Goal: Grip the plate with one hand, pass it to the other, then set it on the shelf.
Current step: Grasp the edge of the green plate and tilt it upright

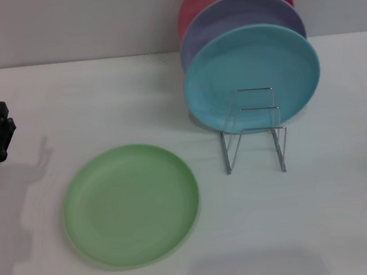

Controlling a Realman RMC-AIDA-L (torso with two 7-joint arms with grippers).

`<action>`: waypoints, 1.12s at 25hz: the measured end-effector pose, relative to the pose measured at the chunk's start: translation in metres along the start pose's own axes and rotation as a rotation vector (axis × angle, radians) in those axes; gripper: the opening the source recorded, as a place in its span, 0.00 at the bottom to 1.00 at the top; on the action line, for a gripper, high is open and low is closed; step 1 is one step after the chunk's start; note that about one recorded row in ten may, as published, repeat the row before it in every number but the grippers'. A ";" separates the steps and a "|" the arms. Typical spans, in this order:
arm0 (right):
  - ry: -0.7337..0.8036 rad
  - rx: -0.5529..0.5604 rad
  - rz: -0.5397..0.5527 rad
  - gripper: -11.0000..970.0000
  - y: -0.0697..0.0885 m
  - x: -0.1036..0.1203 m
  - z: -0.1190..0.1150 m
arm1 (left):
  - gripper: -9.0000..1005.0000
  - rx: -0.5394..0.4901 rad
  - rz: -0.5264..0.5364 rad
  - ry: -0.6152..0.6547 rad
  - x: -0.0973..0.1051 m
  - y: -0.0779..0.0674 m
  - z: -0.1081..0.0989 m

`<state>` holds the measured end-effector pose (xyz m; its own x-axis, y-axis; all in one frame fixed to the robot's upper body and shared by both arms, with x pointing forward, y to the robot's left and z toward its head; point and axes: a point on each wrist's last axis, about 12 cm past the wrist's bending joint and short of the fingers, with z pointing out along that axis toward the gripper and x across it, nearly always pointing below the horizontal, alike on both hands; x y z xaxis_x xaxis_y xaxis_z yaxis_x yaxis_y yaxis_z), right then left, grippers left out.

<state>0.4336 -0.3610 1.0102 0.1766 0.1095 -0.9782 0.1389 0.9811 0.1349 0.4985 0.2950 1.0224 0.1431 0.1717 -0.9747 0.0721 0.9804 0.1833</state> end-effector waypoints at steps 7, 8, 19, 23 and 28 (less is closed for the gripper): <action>0.000 -0.015 -0.001 0.85 0.001 0.000 -0.004 | 0.80 -0.018 -0.013 -0.039 -0.003 0.001 -0.010; 0.003 -0.022 -0.001 0.85 0.001 0.000 -0.005 | 0.80 -0.010 -0.016 -0.037 -0.003 -0.001 -0.011; 0.019 -0.057 -0.002 0.85 0.005 0.002 -0.004 | 0.80 0.161 -0.097 0.155 -0.038 -0.003 0.038; 0.021 -0.057 -0.001 0.85 0.006 0.002 -0.003 | 0.79 0.254 -0.079 0.391 -0.089 -0.009 0.051; 0.023 -0.063 -0.001 0.85 0.007 0.003 -0.003 | 0.79 0.298 -0.012 0.622 -0.114 -0.025 0.051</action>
<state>0.4324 -0.3536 1.0081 0.1538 0.1114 -0.9818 0.0769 0.9893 0.1243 0.5302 0.2458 1.1354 -0.4455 0.2722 -0.8529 0.3517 0.9293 0.1129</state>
